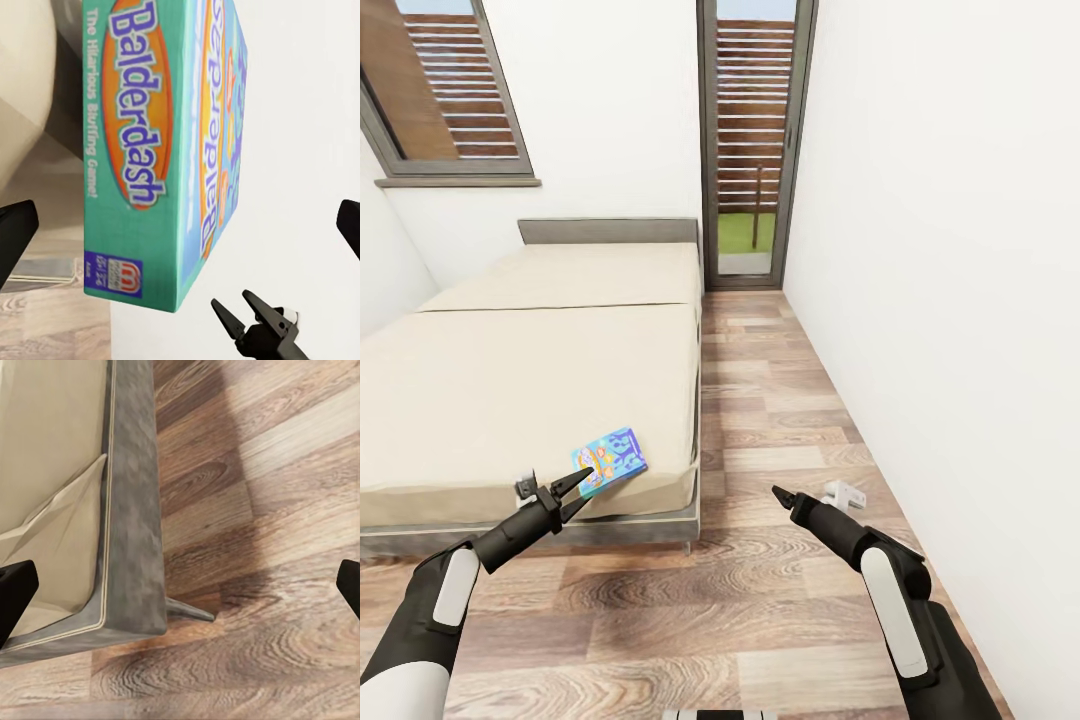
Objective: Put all the toys in the child's room - the three board games (two on the bed and one on the table), the two jigsaw puzzles on the table, and the tennis ball on the table - inside the toy box on the table in the child's room.
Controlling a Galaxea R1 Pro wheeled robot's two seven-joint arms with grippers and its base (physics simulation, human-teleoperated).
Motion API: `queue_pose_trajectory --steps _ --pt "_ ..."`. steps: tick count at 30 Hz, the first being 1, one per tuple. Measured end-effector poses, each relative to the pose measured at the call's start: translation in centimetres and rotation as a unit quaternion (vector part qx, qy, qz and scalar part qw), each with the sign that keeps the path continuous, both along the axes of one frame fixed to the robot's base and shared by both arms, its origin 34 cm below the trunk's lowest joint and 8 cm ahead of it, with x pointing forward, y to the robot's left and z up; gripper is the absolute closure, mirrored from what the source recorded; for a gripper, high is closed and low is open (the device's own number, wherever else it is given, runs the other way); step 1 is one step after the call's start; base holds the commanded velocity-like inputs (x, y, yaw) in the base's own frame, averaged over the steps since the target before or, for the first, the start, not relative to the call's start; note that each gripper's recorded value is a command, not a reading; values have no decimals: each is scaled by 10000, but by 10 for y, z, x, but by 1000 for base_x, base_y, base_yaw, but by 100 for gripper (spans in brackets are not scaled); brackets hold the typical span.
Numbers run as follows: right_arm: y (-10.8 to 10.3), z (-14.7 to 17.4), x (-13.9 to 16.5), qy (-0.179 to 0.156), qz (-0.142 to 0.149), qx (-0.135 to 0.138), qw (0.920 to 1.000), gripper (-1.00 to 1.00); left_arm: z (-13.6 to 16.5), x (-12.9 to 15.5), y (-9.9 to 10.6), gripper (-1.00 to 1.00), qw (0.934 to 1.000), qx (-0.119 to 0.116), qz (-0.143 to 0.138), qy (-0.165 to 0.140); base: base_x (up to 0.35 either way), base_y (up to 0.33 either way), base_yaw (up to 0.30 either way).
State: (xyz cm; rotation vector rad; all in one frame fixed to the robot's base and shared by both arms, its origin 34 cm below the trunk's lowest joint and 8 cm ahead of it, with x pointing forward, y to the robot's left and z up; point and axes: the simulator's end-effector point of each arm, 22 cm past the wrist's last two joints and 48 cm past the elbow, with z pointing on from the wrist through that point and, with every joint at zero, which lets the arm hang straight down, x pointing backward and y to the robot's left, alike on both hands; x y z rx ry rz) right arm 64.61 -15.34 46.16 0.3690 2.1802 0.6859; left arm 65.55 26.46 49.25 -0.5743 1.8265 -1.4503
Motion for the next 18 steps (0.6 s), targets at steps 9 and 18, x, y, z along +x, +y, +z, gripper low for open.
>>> queue_pose_trajectory --steps 9,18 --pt "0 0 0 -1 0 -2 10000 -100 0 0 0 -100 10000 2 -1 2 0 0 0" --pt "0 0 0 1 2 0 10000 -100 0 0 0 -100 10000 -1 0 1 0 0 0"
